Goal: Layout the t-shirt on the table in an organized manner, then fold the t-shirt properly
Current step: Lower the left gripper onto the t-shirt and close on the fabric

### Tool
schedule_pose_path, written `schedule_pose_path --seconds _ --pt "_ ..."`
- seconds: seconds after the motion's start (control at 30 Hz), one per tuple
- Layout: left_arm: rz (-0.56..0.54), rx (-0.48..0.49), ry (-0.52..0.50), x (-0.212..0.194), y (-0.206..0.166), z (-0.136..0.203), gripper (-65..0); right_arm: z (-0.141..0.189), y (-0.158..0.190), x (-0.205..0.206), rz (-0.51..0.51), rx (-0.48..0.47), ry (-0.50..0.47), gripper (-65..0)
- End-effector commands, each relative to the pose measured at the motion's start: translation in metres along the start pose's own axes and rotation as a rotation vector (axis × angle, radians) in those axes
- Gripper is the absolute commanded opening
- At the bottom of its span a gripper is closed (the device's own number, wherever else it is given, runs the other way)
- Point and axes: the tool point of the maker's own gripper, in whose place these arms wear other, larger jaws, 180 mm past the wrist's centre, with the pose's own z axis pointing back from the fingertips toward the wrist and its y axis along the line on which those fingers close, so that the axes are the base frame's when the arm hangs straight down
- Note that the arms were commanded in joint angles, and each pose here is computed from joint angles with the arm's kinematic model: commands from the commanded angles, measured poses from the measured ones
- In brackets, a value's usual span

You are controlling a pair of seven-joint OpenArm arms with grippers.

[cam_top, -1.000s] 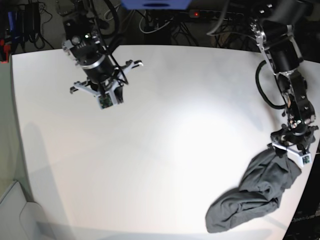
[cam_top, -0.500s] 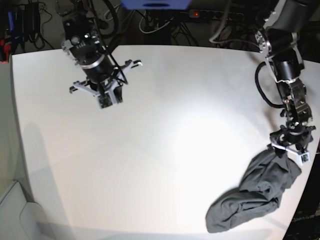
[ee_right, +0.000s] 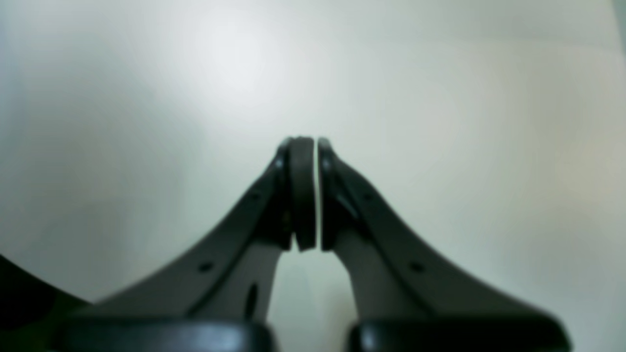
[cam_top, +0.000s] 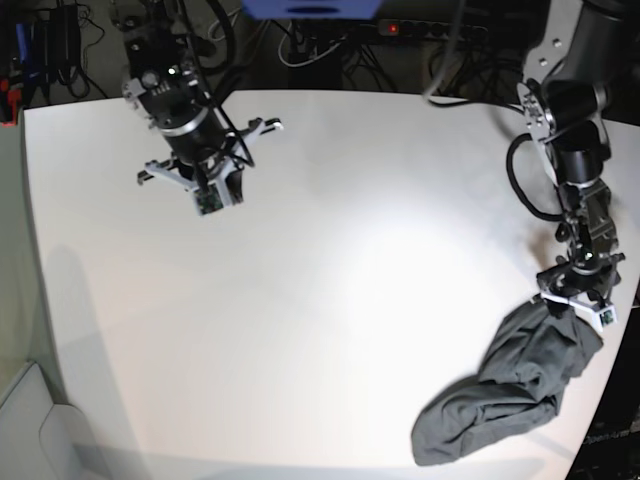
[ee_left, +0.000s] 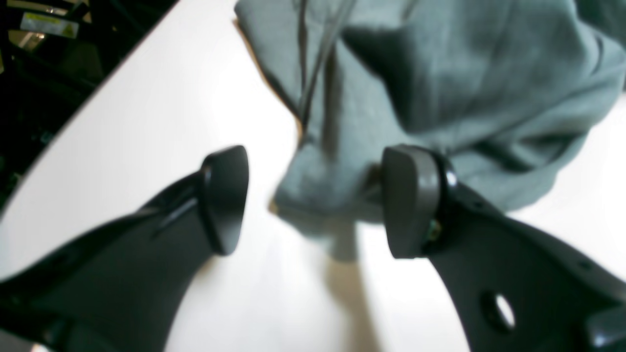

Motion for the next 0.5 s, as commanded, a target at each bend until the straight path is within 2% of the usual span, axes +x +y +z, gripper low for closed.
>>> schedule_pose_path --seconds 0.0,0.2,0.47 --pt "0.006 0.003 -0.076 0.032 0.002 -0.002 -23.7 0.002 -0.002 0.012 0.006 -0.003 -0.046 -65.0" --pt "0.02 0.0 -0.112 0.034 0.0 -0.005 -23.7 0.002 -0.002 0.012 0.006 -0.003 -0.046 -65.0" --pt "0.037 -0.007 -0.062 0.013 -0.005 -0.008 -23.9 0.002 -0.002 0.012 0.006 -0.003 -0.046 -65.0"
